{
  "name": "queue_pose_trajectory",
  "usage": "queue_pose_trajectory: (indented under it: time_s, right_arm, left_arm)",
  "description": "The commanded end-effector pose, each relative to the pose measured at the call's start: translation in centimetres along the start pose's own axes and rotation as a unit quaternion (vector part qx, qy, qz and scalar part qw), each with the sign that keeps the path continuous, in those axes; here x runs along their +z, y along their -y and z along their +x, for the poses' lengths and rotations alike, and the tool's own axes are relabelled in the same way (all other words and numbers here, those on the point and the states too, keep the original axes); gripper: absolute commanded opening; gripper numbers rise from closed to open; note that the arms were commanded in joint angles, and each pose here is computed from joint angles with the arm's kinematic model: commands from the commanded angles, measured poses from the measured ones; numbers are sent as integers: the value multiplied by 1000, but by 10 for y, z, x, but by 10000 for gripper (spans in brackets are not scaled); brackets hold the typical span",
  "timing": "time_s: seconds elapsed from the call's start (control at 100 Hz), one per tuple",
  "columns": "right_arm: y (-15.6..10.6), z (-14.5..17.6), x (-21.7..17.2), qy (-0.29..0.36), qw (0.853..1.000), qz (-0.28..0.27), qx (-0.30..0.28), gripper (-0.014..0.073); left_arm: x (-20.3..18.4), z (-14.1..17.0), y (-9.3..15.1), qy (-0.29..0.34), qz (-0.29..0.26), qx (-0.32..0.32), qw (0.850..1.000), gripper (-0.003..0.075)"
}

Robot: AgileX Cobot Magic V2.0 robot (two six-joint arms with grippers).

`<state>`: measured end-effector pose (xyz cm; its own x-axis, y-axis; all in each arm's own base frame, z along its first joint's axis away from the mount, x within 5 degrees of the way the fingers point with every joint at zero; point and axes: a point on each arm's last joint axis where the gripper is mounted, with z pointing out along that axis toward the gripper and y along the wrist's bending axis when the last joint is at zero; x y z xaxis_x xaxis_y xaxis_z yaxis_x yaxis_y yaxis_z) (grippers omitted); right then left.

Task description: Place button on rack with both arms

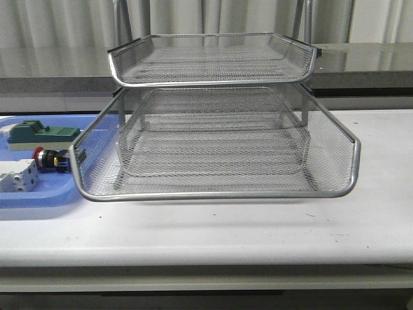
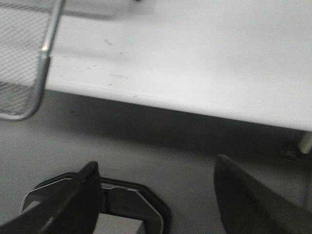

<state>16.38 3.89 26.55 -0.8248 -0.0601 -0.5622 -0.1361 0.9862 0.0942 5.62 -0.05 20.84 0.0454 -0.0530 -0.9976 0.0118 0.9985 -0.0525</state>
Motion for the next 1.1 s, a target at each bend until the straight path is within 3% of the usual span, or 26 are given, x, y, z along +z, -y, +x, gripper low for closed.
queue_pose_trajectory:
  time_s: [0.0,0.14,0.64,0.78,1.02,1.09]
  right_arm:
    - [8,-10,-28,59,997,50,-4,501]
    - [14,-2,-55,107,991,76,2,501]
    - [19,38,-113,210,975,73,14,475]
    - [19,39,-115,210,975,74,15,306]
    - [19,40,-114,204,976,75,15,-99]
    - [19,40,-114,204,976,75,16,-105]
  left_arm:
    - [-2,2,0,43,6,-8,999,-20]
    - [-2,2,0,43,6,-8,999,-20]
    - [-2,2,0,43,6,-8,999,-20]
    - [-2,2,0,43,6,-8,999,-20]
    - [-2,2,0,43,6,-8,999,-20]
    - [-2,2,0,43,6,-8,999,-20]
